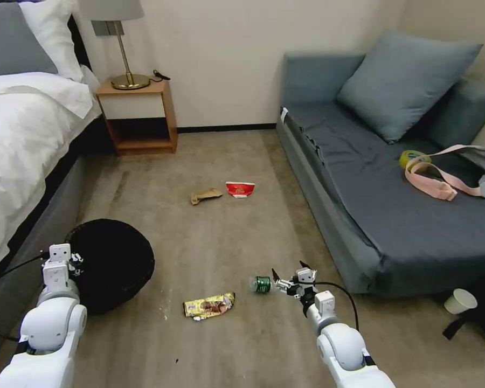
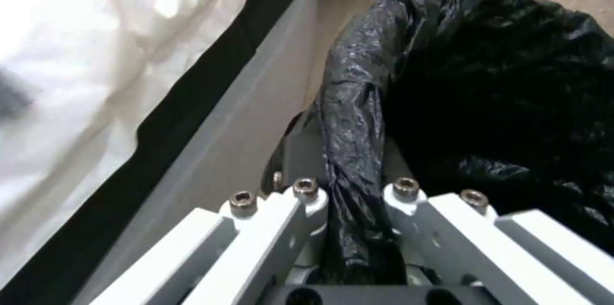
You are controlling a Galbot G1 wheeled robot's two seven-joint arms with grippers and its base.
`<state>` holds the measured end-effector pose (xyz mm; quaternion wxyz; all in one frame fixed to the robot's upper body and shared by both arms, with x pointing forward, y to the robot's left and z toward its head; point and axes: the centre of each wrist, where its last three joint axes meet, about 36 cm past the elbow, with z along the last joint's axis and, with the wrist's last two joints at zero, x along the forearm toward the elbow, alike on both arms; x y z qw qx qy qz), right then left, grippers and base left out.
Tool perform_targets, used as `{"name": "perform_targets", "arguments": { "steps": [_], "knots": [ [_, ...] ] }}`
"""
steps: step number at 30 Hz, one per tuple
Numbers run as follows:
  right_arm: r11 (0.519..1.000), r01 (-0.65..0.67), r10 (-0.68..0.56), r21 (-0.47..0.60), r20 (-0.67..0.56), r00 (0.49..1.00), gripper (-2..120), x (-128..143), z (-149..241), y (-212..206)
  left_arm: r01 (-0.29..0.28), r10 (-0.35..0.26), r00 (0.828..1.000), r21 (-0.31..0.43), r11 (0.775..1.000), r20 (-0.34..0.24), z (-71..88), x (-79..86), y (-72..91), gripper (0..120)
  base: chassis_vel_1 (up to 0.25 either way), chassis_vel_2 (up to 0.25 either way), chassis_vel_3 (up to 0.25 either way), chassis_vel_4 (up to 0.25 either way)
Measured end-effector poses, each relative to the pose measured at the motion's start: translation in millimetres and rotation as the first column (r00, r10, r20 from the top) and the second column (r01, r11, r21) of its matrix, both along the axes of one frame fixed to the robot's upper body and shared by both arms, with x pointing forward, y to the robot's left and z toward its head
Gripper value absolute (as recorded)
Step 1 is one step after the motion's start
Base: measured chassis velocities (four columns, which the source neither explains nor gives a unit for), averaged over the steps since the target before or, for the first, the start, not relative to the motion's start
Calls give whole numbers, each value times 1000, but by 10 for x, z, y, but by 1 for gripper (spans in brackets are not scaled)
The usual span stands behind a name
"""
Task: Pick up the trash bin, then pick up the garbage on the floor and place it into the trash bin.
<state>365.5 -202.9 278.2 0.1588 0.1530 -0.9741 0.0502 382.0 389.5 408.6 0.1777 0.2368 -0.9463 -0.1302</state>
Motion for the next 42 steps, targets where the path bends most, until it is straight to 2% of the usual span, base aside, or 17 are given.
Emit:
{"name": "perform_targets", "arguments": {
  "steps": [4, 10, 14, 16, 18, 20, 21, 23, 24, 26, 27, 28, 32, 34, 38, 39, 42],
  "knots": [
    [999, -50, 50, -20, -6, 999, 100, -13, -37, 75, -2, 2, 1000, -1, 1000, 0, -15, 5, 14, 4, -145, 128, 129, -137],
    [977, -208, 208, -51, 8, 978, 100, -30, -42, 223, -3, 3, 1000, -2, 1000, 1, -25, 15, 20, 4, -113, 113, 107, -110],
    [927, -357, 360, -115, 4, 933, 100, -18, -26, 439, -11, 11, 1000, -1, 1000, -2, -45, 27, 44, 4, -83, 96, 83, -91],
    [919, -376, 379, -121, 1, 925, 100, -7, -26, 479, -12, 12, 1000, 1, 1000, -3, -47, 28, 49, 4, -100, 85, 72, -95],
    [873, -456, 462, -171, -10, 887, 100, 26, -85, 658, -18, 18, 1000, 9, 1000, -4, -53, 31, 68, 4, -58, 68, 76, -51],
    [864, -470, 476, -181, -14, 879, 100, 20, -108, 687, -19, 19, 1000, 10, 1000, -4, -53, 31, 69, 4, -59, 54, 40, -26],
    [815, -534, 541, -228, -36, 840, 100, -35, -236, 797, -22, 22, 1000, 17, 1000, -5, -52, 29, 80, 4, 0, 0, 0, 0],
    [757, -590, 602, -282, -51, 797, 100, -106, -375, 877, -28, 28, 1000, 22, 999, -7, -65, 30, 96, 4, 0, 0, 0, 0],
    [757, -590, 602, -282, -51, 797, 100, -106, -375, 877, -28, 28, 1000, 22, 999, -7, -65, 30, 96, 4, 0, 0, 0, 0],
    [694, -637, 655, -336, -72, 752, 100, -175, -544, 922, -36, 37, 999, 30, 999, -12, -90, 36, 127, 4, 0, 0, 0, 0],
    [691, -639, 657, -338, -72, 750, 100, -177, -551, 923, -37, 37, 999, 30, 999, -12, -91, 36, 129, 4, 0, 0, 0, 0],
    [646, -663, 694, -379, -70, 716, 100, -190, -642, 939, -43, 44, 999, 35, 998, -15, -101, 40, 158, 4, 0, 0, 0, 0],
    [587, -689, 735, -426, -78, 674, 100, -222, -798, 881, -54, 55, 998, 48, 997, -16, -91, 49, 221, 4, 0, 0, 0, 0],
    [579, -691, 739, -432, -79, 669, 100, -227, -814, 869, -55, 56, 998, 49, 997, -16, -92, 52, 227, 4, 0, 0, 0, 0],
    [512, -706, 774, -490, -92, 626, 100, -270, -971, 795, -57, 58, 998, 56, 997, -23, -119, 69, 233, 4, 0, 0, 0, 0],
    [512, -706, 774, -490, -92, 626, 100, -270, -971, 795, -57, 58, 998, 56, 997, -23, -119, 69, 233, 4, 0, 0, 0, 0],
    [449, -704, 800, -550, -103, 591, 100, -224, -1075, 776, -52, 53, 998, 58, 997, -25, -149, 72, 209, 4, 0, 0, 0, 0]
  ]
}}
